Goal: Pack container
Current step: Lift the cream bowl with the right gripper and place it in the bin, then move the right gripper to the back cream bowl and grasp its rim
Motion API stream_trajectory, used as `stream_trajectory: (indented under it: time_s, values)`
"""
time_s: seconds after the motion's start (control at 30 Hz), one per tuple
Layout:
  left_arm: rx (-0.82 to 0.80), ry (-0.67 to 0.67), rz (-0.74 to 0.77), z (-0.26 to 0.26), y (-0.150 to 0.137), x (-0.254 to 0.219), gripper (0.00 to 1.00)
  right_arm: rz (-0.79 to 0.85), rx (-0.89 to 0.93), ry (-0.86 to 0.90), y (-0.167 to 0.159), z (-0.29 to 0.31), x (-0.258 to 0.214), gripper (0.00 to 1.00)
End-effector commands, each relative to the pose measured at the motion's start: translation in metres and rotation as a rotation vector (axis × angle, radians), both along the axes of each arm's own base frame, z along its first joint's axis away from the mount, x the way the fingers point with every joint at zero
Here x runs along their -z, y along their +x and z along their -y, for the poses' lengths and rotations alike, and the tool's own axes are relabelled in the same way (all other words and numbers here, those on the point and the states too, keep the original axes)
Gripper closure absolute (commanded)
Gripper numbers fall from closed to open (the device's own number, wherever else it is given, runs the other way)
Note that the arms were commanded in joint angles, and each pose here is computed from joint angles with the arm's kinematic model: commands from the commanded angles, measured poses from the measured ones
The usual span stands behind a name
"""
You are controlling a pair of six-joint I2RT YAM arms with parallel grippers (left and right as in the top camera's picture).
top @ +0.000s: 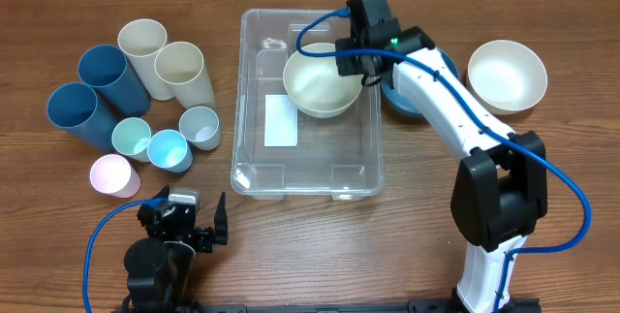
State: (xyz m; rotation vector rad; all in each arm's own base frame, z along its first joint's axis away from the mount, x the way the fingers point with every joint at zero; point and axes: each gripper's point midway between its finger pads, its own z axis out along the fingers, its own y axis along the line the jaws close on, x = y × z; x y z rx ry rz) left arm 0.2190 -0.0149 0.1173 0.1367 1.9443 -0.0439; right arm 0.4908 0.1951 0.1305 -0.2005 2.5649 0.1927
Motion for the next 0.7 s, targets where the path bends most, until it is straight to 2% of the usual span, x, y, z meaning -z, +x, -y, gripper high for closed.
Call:
stream_trajectory:
  time_s: [0.0,0.13,0.2,0.27,0.37,0.5,0.53,0.67]
  values:
    - [0.009,-0.004,0.007,0.002,0.000,-0.001,0.00,0.164,-0.019,0.052,0.007,-0.003,-0.102,0.53]
    - [0.009,-0.004,0.007,0.002,0.000,-0.001,0.00,0.210,0.060,0.057,-0.011,0.035,-0.175,0.52]
    - [0.009,-0.004,0.007,0.002,0.000,-0.001,0.00,0.191,0.229,0.046,-0.020,0.091,-0.193,0.47]
    - [0.009,-0.004,0.007,0.002,0.000,-0.001,0.00,0.133,0.363,0.052,-0.025,0.136,-0.185,0.47]
    - [0.009,-0.004,0.007,0.002,0.000,-0.001,0.00,-0.028,0.646,0.084,-0.037,0.241,-0.141,0.46]
    - [0.009,-0.004,0.007,0.002,0.000,-0.001,0.00,-0.177,0.803,0.185,-0.051,0.311,-0.088,0.47]
    - [0.009,-0.004,0.007,0.002,0.000,-0.001,0.00,-0.256,0.861,0.239,-0.058,0.335,-0.057,0.47]
    - [0.009,-0.004,0.007,0.002,0.000,-0.001,0.00,-0.381,0.932,0.281,-0.067,0.366,-0.001,0.47]
